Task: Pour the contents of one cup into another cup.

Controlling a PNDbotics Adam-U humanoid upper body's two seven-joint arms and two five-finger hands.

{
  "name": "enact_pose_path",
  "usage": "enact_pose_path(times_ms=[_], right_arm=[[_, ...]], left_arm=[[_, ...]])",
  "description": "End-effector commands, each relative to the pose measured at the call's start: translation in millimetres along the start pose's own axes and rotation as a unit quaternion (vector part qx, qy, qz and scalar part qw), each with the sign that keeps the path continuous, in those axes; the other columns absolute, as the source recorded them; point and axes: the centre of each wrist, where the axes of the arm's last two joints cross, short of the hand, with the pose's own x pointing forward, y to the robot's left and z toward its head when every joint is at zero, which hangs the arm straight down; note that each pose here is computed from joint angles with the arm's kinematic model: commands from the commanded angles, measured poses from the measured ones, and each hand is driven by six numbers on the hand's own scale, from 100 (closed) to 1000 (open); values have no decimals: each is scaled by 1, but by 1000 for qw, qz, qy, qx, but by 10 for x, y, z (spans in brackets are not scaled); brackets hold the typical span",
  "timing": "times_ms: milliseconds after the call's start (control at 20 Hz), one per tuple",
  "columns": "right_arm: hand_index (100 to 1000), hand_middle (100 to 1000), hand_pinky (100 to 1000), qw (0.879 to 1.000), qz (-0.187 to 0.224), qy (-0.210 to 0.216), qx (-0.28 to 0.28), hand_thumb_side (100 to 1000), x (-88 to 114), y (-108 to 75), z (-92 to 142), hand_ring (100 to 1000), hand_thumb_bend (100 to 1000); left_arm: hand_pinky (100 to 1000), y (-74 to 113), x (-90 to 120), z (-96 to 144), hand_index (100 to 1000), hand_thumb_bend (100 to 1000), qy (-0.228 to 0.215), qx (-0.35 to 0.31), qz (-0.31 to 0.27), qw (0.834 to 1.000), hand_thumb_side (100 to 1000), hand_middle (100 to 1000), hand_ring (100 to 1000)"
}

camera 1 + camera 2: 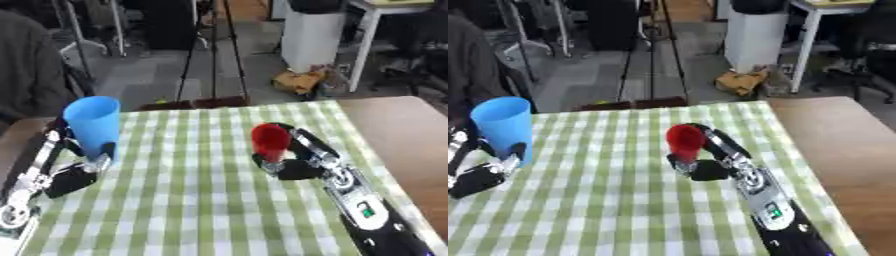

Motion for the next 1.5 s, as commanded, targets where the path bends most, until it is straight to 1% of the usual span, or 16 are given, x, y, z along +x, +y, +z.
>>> enact_pose_path(times_ms=[50,150,250,500,850,1200,1500], right_arm=[[841,694,832,1000,4,-22,0,153,121,-50,-57,806,236],[841,694,832,1000,3,-22,1,153,123,-45,-61,806,236],[841,694,832,1000,4,-22,5,154,124,-35,-71,806,233],[841,695,832,1000,7,-23,17,155,125,4,-116,806,228],[840,695,832,999,10,-23,32,155,110,55,-164,807,223],[840,694,832,999,12,-22,37,154,109,70,-203,807,216],[840,694,832,999,14,-19,45,156,88,116,-242,807,211]], left_arm=[[526,168,111,-62,725,100,-26,-3,-30,999,202,566,519],[526,183,126,-73,725,100,-29,-8,-37,999,202,566,519],[529,199,149,-90,719,100,-35,-15,-48,998,176,559,518],[532,215,179,-132,713,100,-45,-32,-73,996,154,552,515],[542,262,224,-235,701,100,-61,-49,-118,990,100,535,513],[563,305,347,-421,681,100,-91,-70,-189,975,100,508,509],[577,227,494,-603,668,100,-116,-93,-236,960,100,465,505]])
